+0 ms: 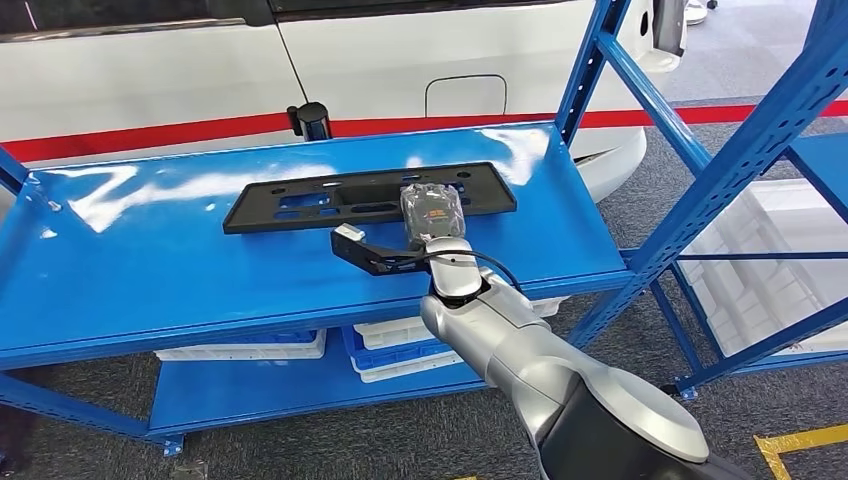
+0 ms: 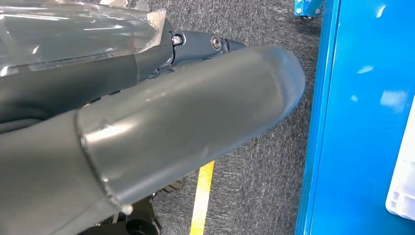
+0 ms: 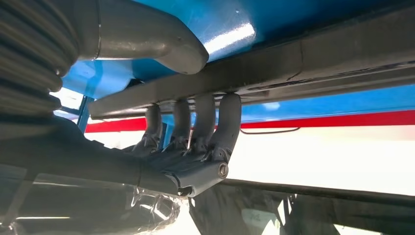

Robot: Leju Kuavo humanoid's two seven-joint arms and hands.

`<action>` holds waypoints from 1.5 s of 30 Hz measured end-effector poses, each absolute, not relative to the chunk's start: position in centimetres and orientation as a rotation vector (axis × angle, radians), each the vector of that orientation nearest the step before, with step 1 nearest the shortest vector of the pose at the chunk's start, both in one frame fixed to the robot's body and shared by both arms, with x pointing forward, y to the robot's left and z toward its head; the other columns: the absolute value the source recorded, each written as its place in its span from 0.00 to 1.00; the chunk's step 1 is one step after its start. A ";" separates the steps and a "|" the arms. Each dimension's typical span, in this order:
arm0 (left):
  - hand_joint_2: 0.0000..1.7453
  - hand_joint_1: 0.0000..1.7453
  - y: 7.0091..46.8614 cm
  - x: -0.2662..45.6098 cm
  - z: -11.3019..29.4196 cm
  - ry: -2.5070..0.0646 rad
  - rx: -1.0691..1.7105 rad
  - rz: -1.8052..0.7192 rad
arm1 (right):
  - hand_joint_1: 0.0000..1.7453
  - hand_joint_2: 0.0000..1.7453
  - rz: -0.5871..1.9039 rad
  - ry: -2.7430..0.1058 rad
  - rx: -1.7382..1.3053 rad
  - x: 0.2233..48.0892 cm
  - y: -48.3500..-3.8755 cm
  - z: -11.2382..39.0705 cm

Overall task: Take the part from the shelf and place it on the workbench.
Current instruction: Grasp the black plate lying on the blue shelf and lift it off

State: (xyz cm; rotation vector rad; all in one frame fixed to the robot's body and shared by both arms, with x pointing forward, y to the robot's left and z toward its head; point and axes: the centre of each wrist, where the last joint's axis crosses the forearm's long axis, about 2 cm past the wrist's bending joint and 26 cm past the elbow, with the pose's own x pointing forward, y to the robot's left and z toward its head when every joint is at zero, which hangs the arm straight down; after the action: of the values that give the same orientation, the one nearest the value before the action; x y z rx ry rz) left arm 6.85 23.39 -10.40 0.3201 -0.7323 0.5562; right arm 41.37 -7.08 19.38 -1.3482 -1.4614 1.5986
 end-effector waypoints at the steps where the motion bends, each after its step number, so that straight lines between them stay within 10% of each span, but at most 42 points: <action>1: 0.00 0.00 23.4 6.8 -10.4 -0.732 0.321 0.555 | 1.00 1.00 1.594 -1.461 -1.349 41.4 -7.2 19.4; 26: 0.00 0.00 23.6 6.6 -10.5 -0.732 0.336 0.574 | 0.99 1.00 1.556 -1.522 -1.333 42.0 -8.1 19.8; 30: 0.00 0.00 23.6 6.6 -10.5 -0.733 0.336 0.574 | 0.01 1.00 1.561 -1.525 -1.332 42.0 -8.1 19.8; 45: 0.00 0.00 23.5 6.6 -10.4 -0.727 0.349 0.581 | 0.00 1.00 1.655 -1.518 -1.317 41.5 -7.2 19.5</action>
State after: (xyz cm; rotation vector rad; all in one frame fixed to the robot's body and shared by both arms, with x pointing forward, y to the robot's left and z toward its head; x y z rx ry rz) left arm 6.59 23.52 -10.45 0.3489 -0.7269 0.5810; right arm 41.47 -7.16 19.53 -1.3166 -1.5182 1.6554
